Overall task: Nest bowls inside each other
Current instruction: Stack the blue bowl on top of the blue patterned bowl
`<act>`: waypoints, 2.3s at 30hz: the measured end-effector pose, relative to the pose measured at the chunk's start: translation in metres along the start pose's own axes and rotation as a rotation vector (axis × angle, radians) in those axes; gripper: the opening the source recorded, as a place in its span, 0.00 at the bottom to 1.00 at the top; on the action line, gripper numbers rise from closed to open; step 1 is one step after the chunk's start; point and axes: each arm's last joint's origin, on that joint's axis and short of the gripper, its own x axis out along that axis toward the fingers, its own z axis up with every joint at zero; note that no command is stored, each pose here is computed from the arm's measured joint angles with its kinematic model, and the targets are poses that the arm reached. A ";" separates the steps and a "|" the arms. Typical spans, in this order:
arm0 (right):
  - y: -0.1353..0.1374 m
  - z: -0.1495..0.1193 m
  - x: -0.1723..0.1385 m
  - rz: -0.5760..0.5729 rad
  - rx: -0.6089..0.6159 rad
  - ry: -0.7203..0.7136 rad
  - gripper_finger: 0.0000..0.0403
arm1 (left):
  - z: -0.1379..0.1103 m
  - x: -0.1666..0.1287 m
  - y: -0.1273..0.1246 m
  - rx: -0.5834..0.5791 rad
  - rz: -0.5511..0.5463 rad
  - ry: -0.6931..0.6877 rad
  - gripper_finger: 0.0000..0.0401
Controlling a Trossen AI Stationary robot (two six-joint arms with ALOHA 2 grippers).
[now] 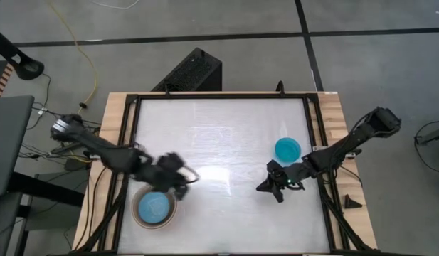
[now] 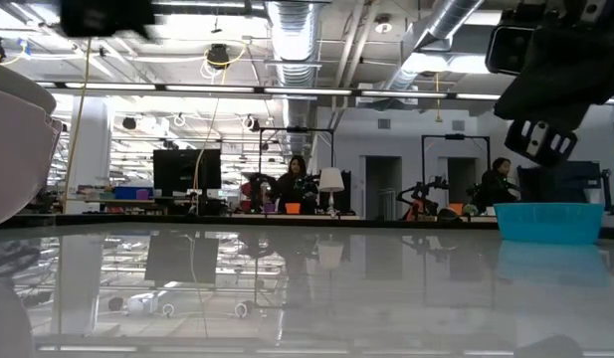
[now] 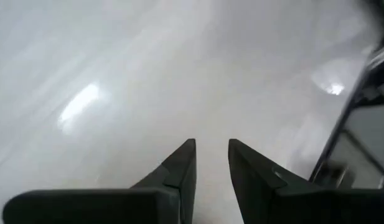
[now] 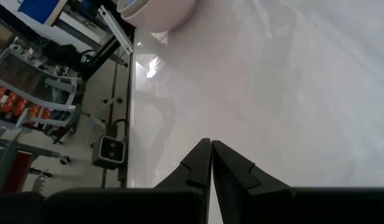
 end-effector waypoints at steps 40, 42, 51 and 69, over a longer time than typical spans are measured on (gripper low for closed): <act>0.030 -0.082 -0.031 -0.032 0.262 0.298 0.12 | 0.233 0.320 -0.016 1.418 -0.141 -0.359 0.21; 0.030 -0.081 -0.031 -0.035 0.271 0.295 0.12 | 0.229 0.326 -0.014 1.451 -0.142 -0.343 0.21; 0.030 -0.079 -0.030 -0.036 0.279 0.283 0.12 | 0.221 0.344 -0.003 1.545 -0.079 -0.304 0.21; 0.007 -0.055 -0.037 -0.213 0.283 0.208 0.12 | 0.207 0.312 -0.022 1.286 0.139 -0.128 0.21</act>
